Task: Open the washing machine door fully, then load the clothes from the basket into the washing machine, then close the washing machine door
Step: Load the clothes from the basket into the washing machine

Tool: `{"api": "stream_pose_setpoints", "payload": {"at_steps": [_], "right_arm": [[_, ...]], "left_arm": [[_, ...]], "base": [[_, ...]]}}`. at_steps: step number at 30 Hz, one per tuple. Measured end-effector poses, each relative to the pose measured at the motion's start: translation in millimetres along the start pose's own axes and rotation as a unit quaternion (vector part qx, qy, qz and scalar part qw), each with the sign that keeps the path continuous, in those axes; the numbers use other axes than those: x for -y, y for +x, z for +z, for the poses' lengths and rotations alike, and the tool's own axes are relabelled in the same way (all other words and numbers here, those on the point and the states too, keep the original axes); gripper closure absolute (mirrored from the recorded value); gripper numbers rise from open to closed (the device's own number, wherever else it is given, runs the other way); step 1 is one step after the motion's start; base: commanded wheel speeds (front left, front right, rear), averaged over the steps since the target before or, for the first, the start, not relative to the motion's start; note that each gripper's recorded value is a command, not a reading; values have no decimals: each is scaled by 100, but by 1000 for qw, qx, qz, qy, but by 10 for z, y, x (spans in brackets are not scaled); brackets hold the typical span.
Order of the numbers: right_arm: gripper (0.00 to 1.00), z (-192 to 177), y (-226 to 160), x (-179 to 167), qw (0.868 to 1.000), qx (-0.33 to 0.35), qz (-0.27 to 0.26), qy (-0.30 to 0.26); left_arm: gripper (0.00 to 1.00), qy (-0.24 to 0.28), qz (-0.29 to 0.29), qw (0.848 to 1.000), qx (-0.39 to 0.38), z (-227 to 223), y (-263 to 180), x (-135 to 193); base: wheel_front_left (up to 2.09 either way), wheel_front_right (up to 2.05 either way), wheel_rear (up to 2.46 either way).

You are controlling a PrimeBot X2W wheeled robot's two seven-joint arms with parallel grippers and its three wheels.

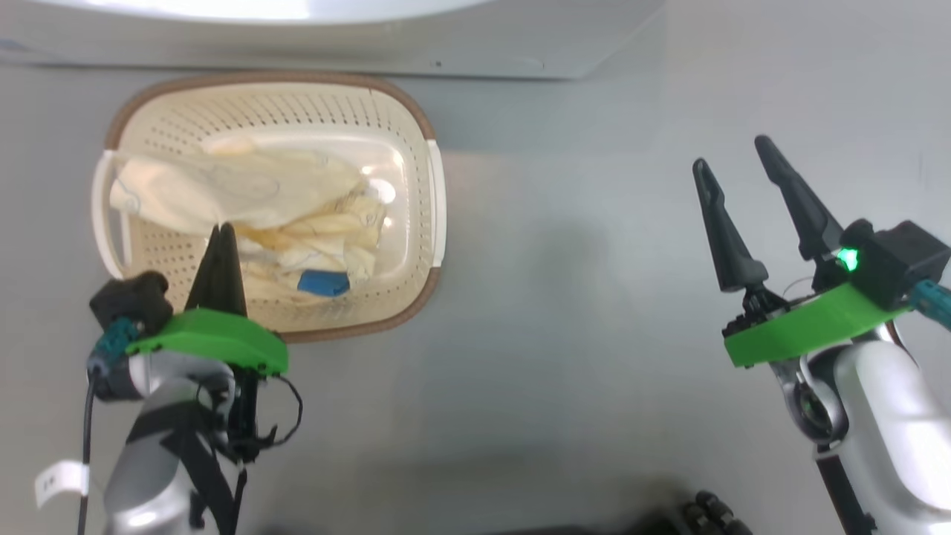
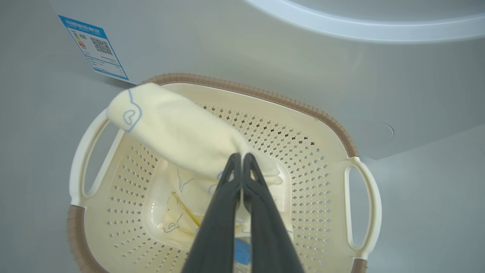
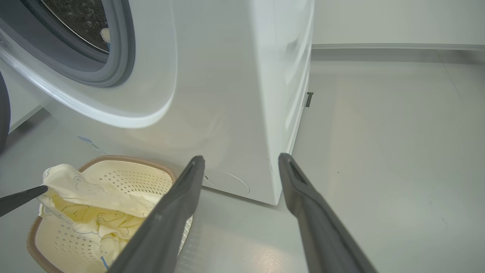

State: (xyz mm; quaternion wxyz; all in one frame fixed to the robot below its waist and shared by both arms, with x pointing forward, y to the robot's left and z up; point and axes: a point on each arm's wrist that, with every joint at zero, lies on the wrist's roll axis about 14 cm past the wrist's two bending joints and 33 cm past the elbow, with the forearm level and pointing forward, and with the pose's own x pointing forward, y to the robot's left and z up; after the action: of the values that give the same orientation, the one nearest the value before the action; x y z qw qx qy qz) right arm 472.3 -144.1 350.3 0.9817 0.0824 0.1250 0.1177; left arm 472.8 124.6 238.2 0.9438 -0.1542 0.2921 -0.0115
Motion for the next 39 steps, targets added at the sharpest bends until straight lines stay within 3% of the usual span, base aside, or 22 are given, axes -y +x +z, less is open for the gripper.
{"api": "stream_pose_setpoints", "payload": {"at_steps": [20, 39], "right_arm": [[0, 639, -833, -258, 998, 62, -8, -6], [0, 981, -1571, -336, 991, 127, -25, -21]], "left_arm": [[100, 2, -8, 991, 132, 746, -1241, 142], [100, 8, -1, 980, 197, 741, -2263, 159]], "base": [[0, 0, 0], [0, 0, 0]]}}
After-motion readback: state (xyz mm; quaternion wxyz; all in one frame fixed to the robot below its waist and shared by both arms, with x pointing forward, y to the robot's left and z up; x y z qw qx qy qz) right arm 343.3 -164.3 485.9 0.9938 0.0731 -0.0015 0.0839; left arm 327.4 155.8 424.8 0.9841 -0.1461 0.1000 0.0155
